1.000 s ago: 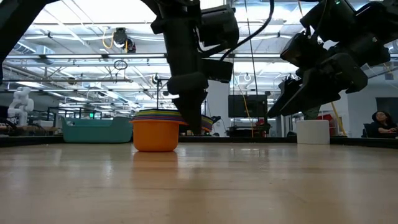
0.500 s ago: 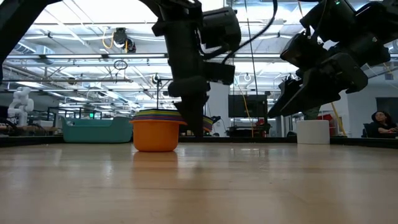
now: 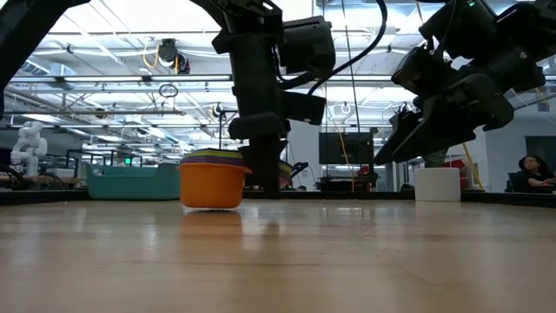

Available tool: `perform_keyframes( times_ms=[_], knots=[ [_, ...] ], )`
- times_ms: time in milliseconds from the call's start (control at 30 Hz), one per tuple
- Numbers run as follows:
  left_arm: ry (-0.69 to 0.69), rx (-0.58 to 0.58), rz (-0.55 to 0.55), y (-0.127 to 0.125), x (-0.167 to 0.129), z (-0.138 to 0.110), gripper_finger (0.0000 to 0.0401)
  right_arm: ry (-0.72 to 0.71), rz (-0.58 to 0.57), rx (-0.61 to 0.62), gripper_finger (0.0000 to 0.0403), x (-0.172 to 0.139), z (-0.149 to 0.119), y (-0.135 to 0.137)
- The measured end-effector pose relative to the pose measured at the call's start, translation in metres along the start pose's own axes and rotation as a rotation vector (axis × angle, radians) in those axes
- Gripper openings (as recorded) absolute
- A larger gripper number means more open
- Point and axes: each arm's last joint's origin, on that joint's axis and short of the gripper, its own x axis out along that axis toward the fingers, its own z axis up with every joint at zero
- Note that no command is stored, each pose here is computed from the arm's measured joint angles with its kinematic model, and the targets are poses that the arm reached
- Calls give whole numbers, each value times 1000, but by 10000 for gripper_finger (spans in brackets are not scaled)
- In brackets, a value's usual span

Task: Nest measuring cups in basket
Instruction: Put the stacked measuring cups into the green bin

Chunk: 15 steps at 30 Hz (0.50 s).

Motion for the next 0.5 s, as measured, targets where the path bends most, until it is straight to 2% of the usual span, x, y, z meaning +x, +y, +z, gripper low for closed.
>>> perform_keyframes(
  times_ms=[300, 500],
  knots=[
    [77, 41, 1, 0, -3, -7, 140, 0, 0, 0, 265, 0, 0, 0],
    [97, 97, 66, 4, -28, -13, 140, 0, 0, 0, 265, 0, 0, 0]
  ],
)
